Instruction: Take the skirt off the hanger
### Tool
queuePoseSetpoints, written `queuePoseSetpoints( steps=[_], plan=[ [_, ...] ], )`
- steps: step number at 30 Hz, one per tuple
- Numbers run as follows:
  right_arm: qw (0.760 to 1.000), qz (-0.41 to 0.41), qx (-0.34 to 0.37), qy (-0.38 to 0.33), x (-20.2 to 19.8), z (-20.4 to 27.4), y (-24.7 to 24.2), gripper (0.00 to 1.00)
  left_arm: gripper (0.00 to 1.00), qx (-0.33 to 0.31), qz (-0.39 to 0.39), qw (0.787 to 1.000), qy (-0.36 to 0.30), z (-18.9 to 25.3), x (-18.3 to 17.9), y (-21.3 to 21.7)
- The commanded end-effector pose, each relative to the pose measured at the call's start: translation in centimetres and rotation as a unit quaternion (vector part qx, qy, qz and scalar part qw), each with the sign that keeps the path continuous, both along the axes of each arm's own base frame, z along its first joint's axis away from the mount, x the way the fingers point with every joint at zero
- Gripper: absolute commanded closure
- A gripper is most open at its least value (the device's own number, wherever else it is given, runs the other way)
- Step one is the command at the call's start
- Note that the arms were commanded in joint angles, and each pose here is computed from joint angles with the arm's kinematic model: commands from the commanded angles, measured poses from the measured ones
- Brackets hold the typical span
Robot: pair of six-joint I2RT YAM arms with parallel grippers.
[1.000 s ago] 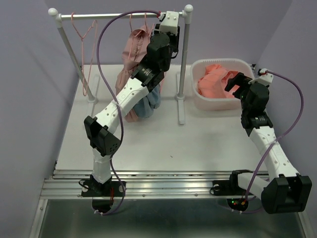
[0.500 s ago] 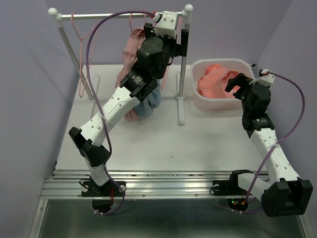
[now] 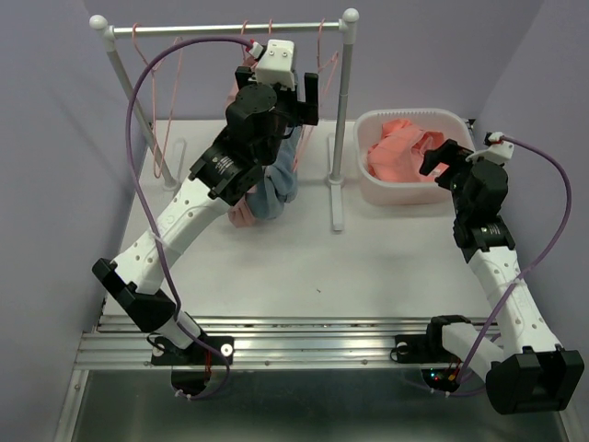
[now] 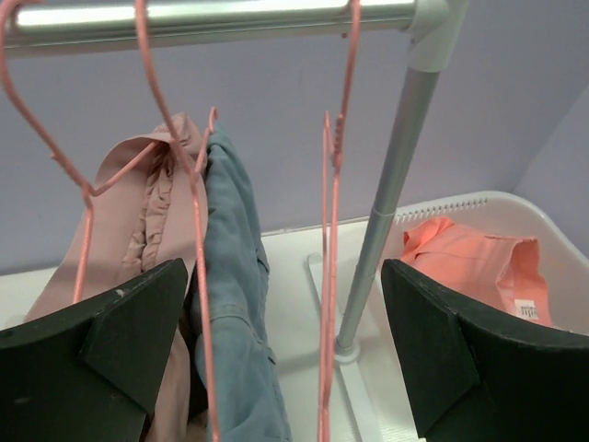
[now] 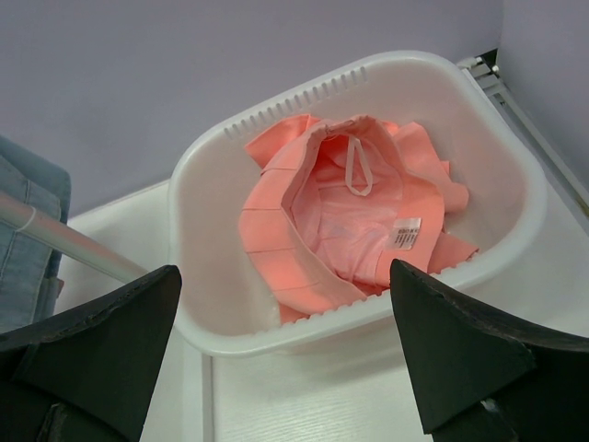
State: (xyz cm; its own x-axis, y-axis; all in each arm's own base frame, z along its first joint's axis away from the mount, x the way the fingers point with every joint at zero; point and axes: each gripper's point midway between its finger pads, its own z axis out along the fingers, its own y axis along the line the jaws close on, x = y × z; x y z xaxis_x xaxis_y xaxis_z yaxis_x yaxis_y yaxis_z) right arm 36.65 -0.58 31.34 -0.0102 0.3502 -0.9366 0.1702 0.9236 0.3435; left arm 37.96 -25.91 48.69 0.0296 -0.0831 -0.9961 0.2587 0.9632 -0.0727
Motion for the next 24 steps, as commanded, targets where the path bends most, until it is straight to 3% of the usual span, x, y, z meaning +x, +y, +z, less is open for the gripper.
queuePoseSetpoints(
  steps=[1,14,24],
  plan=[
    [1.000,0.021,0.003,-0.005,-0.2,0.3,0.9,0.00,0.01,-0.038,0.014,0.999,-0.003,1.3,0.3,2.7],
    [1.000,0.028,0.001,0.008,0.3,-0.6,1.1,0.00,0.11,-0.026,0.000,0.999,0.025,-0.6,5.5,3.0],
    [1.000,0.021,-0.003,0.014,0.6,-1.1,0.9,0.00,0.29,-0.019,0.033,0.999,0.035,-1.8,8.3,3.3]
  ],
)
